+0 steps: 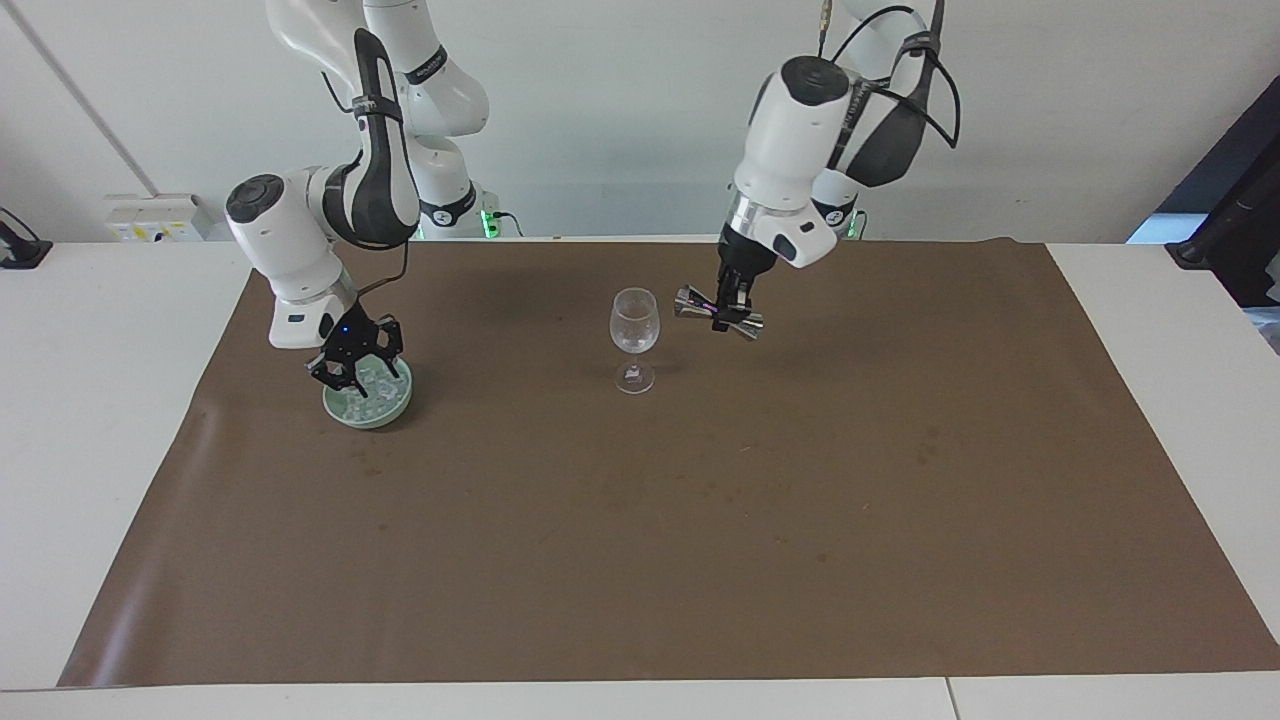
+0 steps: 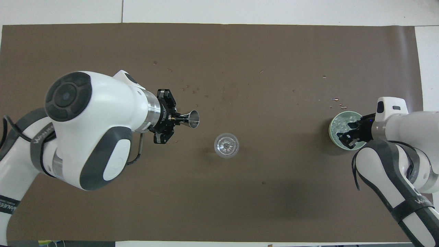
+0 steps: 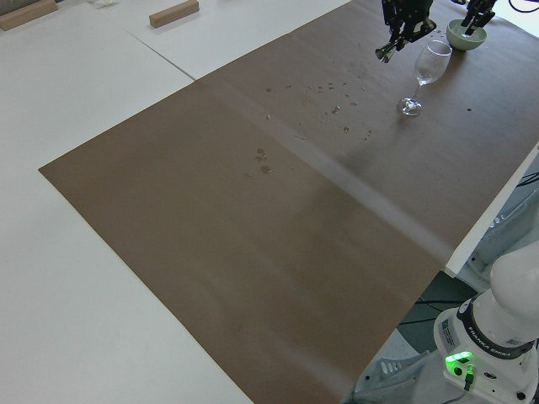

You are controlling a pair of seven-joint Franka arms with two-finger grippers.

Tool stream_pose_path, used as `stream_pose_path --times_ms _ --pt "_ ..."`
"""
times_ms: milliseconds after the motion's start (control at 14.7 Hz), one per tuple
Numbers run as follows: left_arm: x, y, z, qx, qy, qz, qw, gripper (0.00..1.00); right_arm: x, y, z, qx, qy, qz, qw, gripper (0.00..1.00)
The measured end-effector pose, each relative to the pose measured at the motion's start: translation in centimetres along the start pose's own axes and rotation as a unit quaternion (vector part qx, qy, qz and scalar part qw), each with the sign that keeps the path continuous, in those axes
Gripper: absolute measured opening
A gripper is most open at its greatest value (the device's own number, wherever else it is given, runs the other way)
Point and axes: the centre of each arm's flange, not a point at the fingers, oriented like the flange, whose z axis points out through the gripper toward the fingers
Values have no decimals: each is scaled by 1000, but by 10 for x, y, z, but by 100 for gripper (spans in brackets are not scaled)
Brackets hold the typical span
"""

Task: Pour wine and add ice with both arms
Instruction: 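Set the cup down with the left gripper while the right gripper grasps ice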

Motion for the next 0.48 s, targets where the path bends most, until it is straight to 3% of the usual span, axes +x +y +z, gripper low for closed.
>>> stream_pose_path --times_ms 205,478 --pt "71 23 -12 -1 -83 -41 996 21 -4 -2 6 -6 3 1 1000 54" --pt "169 30 -8 -19 -169 -67 983 21 -3 -4 11 -9 5 1 1000 54"
